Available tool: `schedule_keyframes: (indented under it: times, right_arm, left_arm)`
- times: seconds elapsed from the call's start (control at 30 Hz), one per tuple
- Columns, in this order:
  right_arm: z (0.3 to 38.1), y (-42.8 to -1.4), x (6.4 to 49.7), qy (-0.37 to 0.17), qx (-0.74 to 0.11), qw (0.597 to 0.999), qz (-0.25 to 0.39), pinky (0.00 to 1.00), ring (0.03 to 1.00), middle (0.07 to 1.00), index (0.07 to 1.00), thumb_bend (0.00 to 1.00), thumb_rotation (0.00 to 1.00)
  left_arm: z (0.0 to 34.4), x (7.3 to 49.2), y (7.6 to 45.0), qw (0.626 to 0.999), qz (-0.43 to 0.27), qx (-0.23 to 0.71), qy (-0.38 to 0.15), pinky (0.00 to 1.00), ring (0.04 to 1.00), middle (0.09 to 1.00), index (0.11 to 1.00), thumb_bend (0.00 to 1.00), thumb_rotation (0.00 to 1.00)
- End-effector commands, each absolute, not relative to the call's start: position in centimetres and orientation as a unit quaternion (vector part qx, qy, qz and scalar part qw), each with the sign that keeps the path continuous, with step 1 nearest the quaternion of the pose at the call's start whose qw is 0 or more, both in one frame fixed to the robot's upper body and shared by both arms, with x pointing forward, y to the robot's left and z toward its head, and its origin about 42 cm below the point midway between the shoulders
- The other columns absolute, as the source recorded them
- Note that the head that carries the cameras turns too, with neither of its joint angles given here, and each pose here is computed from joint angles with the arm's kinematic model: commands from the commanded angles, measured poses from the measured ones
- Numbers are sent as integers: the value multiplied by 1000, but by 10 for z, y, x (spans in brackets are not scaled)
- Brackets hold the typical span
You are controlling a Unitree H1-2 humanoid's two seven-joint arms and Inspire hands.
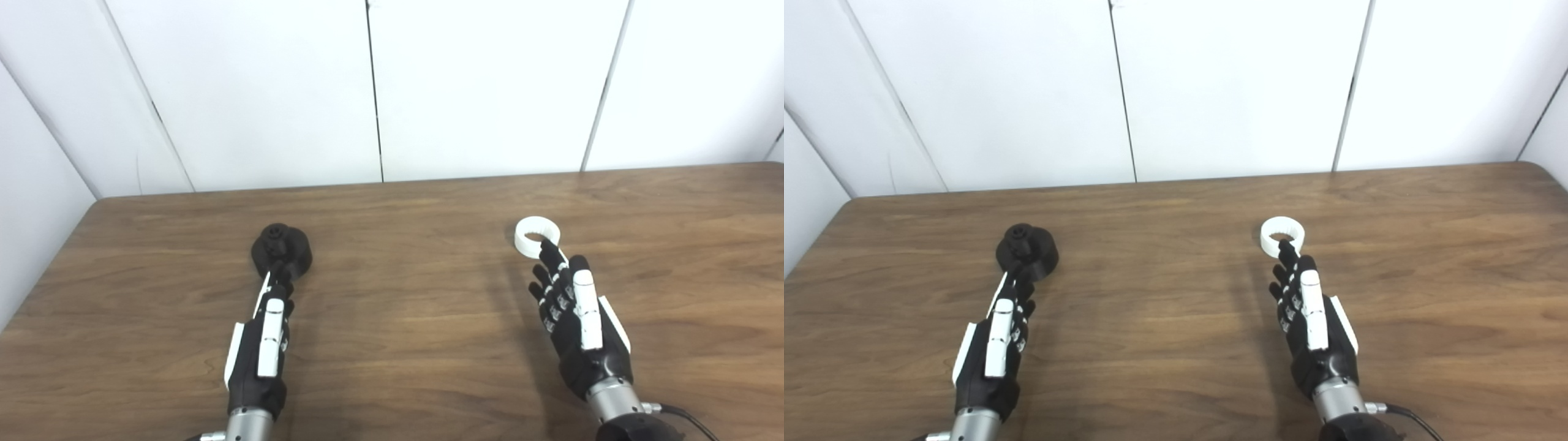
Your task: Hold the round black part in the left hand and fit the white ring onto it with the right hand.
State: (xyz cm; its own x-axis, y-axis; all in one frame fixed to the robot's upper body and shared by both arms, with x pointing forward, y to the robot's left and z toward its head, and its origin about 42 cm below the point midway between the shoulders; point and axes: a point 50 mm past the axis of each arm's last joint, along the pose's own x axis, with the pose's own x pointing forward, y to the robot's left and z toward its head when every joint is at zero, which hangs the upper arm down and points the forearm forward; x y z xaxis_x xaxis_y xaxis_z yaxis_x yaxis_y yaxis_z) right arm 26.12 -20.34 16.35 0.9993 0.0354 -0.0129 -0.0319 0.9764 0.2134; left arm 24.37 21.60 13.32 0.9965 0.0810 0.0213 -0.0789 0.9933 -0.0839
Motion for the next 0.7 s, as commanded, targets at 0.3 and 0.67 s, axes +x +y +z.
schedule_keyframes:
  times: [0.3, 0.67]
  right_arm:
    - [177, -213, 261, -25, 91, 995, 30, 1000, 1000, 1000, 961, 447, 1000]
    - [174, -213, 263, -25, 91, 995, 31, 1000, 1000, 1000, 966, 452, 1000]
  left_arm:
    - [140, 238, 219, 998, 42, -27, -30, 1000, 1000, 1000, 1000, 511, 913]
    - [154, 243, 248, 993, 48, 109, -7, 1000, 1000, 1000, 1000, 574, 722]
